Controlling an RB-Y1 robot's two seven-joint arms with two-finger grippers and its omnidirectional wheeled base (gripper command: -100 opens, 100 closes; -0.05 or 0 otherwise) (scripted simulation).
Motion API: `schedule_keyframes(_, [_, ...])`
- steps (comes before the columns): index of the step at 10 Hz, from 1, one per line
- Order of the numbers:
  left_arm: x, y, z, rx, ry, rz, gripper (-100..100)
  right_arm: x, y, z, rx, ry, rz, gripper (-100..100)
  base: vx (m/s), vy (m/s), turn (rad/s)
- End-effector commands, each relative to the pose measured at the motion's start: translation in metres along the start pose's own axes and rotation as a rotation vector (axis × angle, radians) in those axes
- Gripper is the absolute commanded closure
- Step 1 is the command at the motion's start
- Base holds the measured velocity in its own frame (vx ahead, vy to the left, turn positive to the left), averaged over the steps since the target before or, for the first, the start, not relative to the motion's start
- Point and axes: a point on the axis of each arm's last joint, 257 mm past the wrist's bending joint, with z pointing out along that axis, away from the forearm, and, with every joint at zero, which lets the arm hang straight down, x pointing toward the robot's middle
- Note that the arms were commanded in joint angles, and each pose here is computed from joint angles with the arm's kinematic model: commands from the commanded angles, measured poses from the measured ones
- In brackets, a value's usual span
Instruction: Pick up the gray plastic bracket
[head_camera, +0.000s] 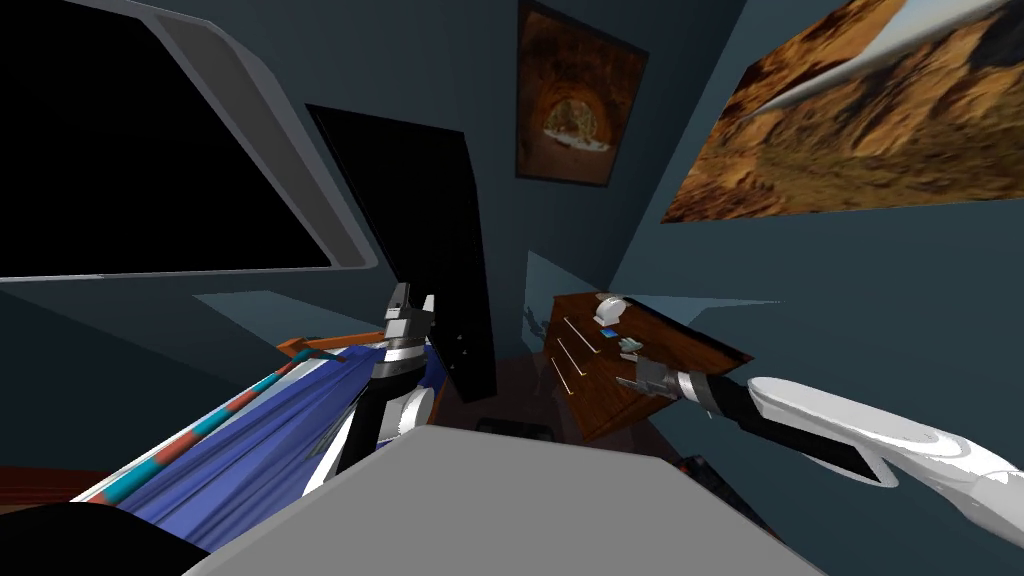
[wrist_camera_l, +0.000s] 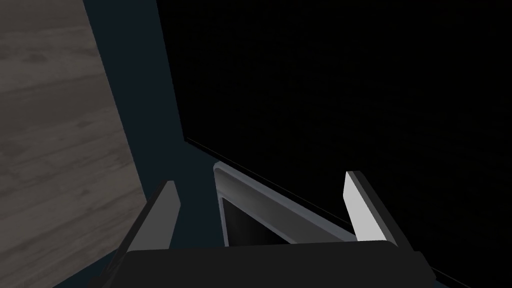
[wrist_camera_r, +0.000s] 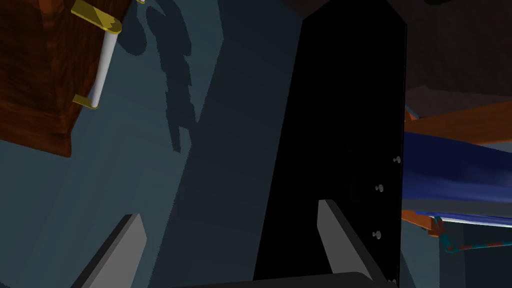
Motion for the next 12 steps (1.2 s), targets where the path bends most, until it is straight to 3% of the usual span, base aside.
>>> schedule_keyframes(1, [0.0, 0.0, 0.0, 0.0, 0.0, 0.0, 0, 0.026, -0.01, -0.014, 0.003, 0.092, -0.09, -100, 0.135, 0.011, 0.131])
schedule_keyframes(2, [0.0, 0.0, 0.0, 0.0, 0.0, 0.0, 0, 0.026, -0.013, -0.016, 0.002, 0.1, -0.099, -100, 0.094, 0.002, 0.059])
schedule_keyframes(5, [0.0, 0.0, 0.0, 0.0, 0.0, 0.0, 0, 0.076, -0.034, -0.051, -0.013, 0.277, -0.262, -100, 0.112, -0.003, 0.107])
schedule_keyframes(6, [0.0, 0.0, 0.0, 0.0, 0.0, 0.0, 0, 0.075, -0.035, -0.052, -0.013, 0.281, -0.267, -100, 0.086, -0.011, 0.045])
schedule_keyframes(8, [0.0, 0.0, 0.0, 0.0, 0.0, 0.0, 0, 0.102, -0.047, -0.077, -0.035, 0.386, -0.359, -100, 0.089, -0.007, 0.092])
schedule_keyframes(9, [0.0, 0.0, 0.0, 0.0, 0.0, 0.0, 0, 0.102, -0.047, -0.077, -0.035, 0.386, -0.359, -100, 0.069, -0.002, 0.036])
schedule_keyframes(12, [0.0, 0.0, 0.0, 0.0, 0.0, 0.0, 0, 0.133, -0.058, -0.11, -0.077, 0.51, -0.459, -100, 0.077, -0.004, 0.063])
